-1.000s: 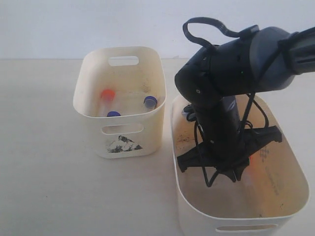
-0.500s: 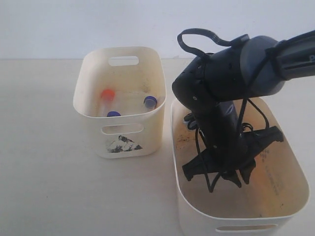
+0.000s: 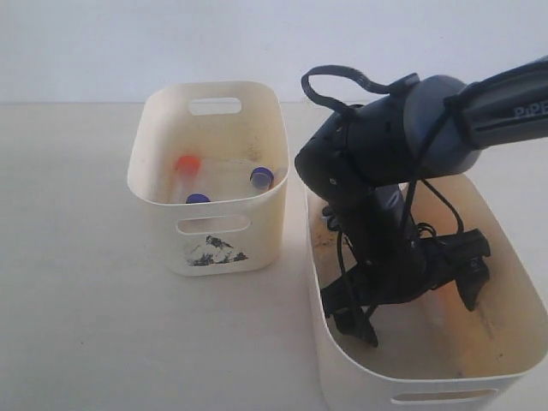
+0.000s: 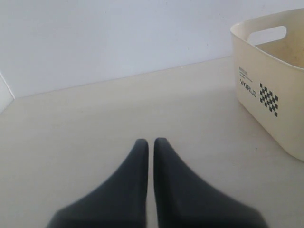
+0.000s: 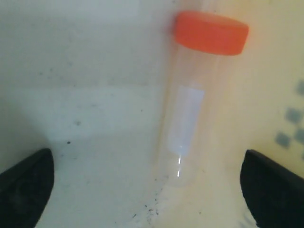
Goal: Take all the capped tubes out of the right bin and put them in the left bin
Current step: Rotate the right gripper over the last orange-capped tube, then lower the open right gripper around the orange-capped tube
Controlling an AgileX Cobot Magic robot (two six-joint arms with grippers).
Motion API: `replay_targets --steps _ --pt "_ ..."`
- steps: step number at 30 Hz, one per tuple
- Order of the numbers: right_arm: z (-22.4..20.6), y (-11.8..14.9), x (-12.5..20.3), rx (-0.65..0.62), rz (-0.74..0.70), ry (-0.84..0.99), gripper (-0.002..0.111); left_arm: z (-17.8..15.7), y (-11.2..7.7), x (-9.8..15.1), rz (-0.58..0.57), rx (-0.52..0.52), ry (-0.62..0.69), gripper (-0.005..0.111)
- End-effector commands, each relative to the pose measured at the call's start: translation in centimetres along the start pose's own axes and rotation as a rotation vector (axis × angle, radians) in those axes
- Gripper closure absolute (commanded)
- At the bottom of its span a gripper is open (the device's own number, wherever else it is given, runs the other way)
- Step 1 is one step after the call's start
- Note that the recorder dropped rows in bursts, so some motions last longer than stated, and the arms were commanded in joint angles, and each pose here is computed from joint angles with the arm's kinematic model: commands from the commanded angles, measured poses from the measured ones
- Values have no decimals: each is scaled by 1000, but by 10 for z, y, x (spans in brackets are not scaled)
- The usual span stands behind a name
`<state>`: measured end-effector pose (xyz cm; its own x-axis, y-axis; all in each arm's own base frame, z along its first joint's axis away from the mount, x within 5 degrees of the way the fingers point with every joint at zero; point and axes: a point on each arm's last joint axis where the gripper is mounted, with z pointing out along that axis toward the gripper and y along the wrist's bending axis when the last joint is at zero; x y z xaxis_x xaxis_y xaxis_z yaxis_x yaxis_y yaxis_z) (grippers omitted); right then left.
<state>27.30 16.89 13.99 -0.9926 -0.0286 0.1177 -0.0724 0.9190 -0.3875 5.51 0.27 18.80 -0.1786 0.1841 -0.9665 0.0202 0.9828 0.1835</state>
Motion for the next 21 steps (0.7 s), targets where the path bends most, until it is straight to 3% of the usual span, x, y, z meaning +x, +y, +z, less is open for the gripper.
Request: replay_targets --steps 1,4,12,21 --pt "6 -1 -2 36 -2 15 3 0 0 -2 -17 2 -12 102" --pt "8 1 -1 34 2 29 3 0 0 -2 -17 2 -12 102" --pt "8 15 -7 -115 13 -33 3 0 0 -2 -17 2 -12 102" --pt "7 17 -10 -145 0 -66 3 0 0 -2 -17 2 -12 102"
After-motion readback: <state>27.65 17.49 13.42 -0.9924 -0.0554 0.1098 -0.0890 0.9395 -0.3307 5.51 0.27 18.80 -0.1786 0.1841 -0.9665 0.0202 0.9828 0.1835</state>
